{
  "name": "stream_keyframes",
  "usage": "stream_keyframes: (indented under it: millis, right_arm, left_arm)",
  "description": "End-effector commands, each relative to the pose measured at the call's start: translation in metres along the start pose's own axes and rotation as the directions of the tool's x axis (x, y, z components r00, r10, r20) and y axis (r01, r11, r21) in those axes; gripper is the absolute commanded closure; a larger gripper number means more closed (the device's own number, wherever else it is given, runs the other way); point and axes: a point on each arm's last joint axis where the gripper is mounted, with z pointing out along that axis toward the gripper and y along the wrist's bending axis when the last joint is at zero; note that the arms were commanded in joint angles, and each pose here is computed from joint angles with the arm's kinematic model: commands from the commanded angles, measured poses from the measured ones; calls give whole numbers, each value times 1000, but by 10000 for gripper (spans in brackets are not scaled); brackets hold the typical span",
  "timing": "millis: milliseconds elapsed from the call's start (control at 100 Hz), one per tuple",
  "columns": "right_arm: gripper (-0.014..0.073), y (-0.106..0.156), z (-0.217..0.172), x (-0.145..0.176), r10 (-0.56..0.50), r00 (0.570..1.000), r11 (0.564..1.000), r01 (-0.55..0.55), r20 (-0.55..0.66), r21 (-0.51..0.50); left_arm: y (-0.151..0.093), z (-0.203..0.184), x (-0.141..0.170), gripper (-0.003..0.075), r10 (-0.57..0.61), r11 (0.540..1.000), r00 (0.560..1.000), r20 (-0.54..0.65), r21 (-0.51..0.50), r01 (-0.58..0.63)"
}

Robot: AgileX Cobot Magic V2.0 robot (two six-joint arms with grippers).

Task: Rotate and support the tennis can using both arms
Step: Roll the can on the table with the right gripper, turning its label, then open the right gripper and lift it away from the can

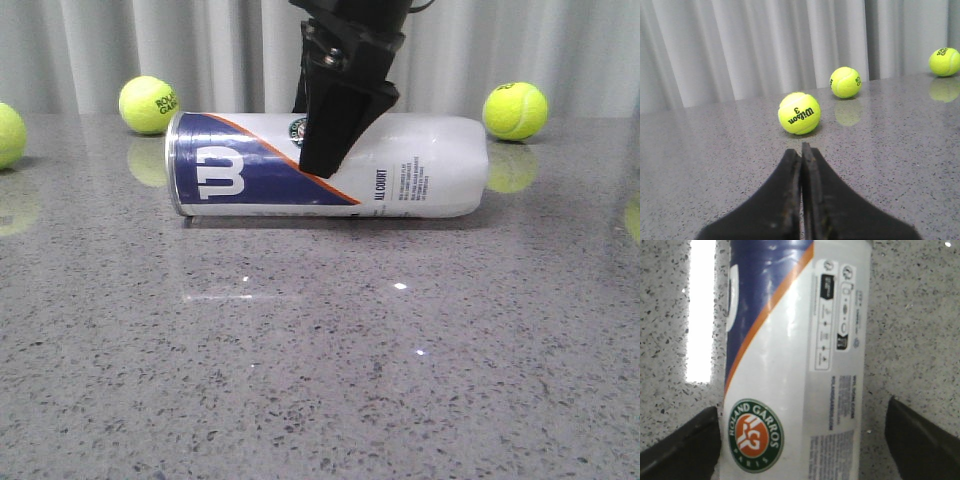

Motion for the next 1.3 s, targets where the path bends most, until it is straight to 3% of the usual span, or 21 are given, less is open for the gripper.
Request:
stream_keyframes:
  millis: [0, 1290]
  right_arm:
    - [-57, 0, -36, -10, -17, 998, 997, 12, 61, 80]
    - [-57, 4, -35, -7, -7, 999, 999, 5, 38, 32]
  left_arm:
    - [-1, -2, 6, 741, -16, 1000, 997, 73, -9, 17]
    - [-1, -2, 6, 741, -16, 1000, 997, 73, -9, 17]
